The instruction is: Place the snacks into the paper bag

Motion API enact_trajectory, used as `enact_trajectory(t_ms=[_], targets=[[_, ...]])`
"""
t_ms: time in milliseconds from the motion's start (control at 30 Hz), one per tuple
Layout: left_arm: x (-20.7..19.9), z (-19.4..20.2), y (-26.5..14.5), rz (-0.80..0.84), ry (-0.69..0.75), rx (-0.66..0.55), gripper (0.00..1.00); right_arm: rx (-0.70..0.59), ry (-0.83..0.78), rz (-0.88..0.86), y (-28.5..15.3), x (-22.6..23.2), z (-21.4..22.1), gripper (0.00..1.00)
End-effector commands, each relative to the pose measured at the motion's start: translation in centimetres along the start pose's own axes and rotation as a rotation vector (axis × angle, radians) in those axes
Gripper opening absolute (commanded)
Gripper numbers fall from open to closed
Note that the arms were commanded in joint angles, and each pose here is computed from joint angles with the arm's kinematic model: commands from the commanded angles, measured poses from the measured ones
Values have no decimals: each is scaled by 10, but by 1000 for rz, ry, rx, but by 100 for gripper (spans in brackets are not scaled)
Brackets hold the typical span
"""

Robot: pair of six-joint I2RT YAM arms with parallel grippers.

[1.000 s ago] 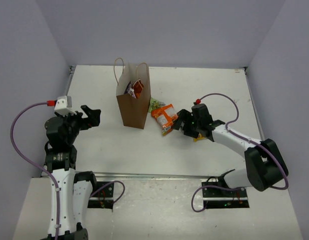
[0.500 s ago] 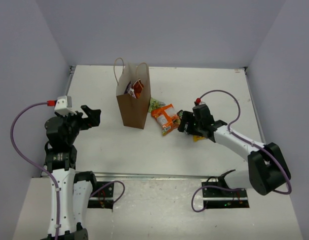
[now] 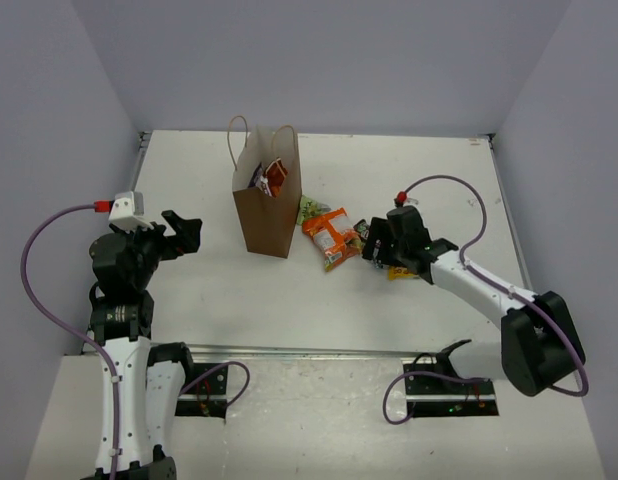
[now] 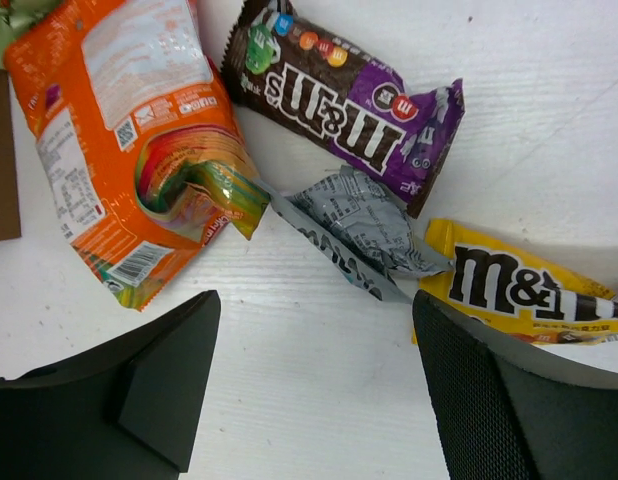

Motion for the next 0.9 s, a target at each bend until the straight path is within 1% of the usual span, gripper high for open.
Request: enact_trajectory(t_ms=[0,100,233,333,400,433,467,500,533,633,667,700,767,833,867], targets=[[0,-3,2,13,24,-22,100,-93,6,19,-14,-3,-12,80],[0,-3,1,13,25,-23,100,-113,3,45,-14,-6,-15,80],[0,-3,1,12,25,-25,100,-22,-1,58,7,-2,-9,80],[0,-4,1,11,25,-27,100,10,7,76,19,0,-7,80],[0,-4,1,10,26,-28,100,47,11,89,31,1,-4,75],[0,-4,1,10,25,-27,100,63,12,85,34,2,-2,69],[0,-4,1,10,25,-27,100,82,11,82,38,3,0,33],[0,-4,1,12,26,-28,100,96,19,70,39,4,2,8],[0,-4,1,10,26,-28,100,103,21,71,40,4,3,0],[0,-4,1,10,25,-27,100,82,31,31,29,8,-1,0],[0,-4,1,10,26,-28,100,78,35,19,23,5,4,0],[0,-3,1,9,25,-26,100,20,50,-43,5,11,-5,0],[0,-3,1,11,25,-25,100,5,54,-126,-17,19,-6,0],[0,-3,2,12,25,-23,100,-67,50,-222,-51,33,-20,0],[0,-3,1,12,23,-25,100,-50,29,-296,-65,46,-19,0]])
Point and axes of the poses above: each gripper's point midway between its finger pads, its own y axis out along the fingers, its own x axis along the line the jaws close on, z = x × y, the point moved 7 cm from there along -y, back along the fingers, and after that the axes turned 2 degrees about y, right-handed, at the moved point
